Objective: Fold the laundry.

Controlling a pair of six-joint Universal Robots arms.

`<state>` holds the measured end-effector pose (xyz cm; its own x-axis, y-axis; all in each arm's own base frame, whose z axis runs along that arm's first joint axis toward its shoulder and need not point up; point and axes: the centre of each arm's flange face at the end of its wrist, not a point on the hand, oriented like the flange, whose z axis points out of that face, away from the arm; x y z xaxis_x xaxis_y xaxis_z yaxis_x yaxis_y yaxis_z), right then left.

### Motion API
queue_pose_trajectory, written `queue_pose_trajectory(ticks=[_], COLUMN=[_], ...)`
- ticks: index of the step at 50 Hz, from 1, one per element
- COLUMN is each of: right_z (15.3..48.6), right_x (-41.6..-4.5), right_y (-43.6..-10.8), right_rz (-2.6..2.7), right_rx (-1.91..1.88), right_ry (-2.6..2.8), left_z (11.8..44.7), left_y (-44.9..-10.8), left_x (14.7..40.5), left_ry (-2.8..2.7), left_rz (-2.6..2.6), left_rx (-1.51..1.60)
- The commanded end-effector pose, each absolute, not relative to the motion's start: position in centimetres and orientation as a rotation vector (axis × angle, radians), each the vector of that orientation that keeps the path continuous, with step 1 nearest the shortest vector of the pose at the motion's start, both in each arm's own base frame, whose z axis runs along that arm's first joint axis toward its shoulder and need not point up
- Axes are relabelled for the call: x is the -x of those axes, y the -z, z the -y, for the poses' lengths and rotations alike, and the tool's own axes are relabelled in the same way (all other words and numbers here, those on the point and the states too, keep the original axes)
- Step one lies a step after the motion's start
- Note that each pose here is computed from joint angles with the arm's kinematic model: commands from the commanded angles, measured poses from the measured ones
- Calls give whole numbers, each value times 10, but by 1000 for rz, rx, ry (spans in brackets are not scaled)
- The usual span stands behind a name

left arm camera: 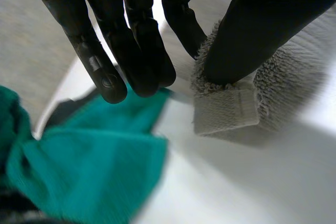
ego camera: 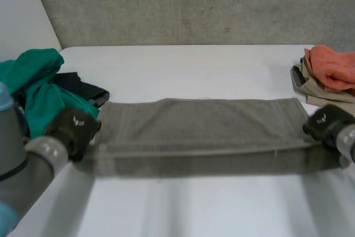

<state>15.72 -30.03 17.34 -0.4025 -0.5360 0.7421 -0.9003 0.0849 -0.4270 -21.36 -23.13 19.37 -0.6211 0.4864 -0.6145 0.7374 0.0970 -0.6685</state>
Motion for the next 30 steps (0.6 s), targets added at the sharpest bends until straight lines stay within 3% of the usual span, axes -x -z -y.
queue_pose_trajectory(ticks=[1, 13, 21, 27, 30], right_z=[350, 413, 434, 443, 439], right_x=[-187, -202, -206, -209, -204], right_y=[-161, -128, -120, -154, -180], right_rz=[1809, 1716, 1659, 1584, 1623], right_rx=[-1341, -1306, -1218, -1073, -956], right_ry=[-1481, -1552, -1577, -1703, -1786], left_z=[294, 366, 378, 372, 367], left_y=[-176, -152, -152, -163, -187], left_x=[242, 278, 293, 303, 301], left_ry=[1684, 1766, 1842, 1909, 1953], left_rz=[-2127, -2036, -1986, -1958, -1926], left_rx=[-1123, -1047, -1044, -1036, -1007])
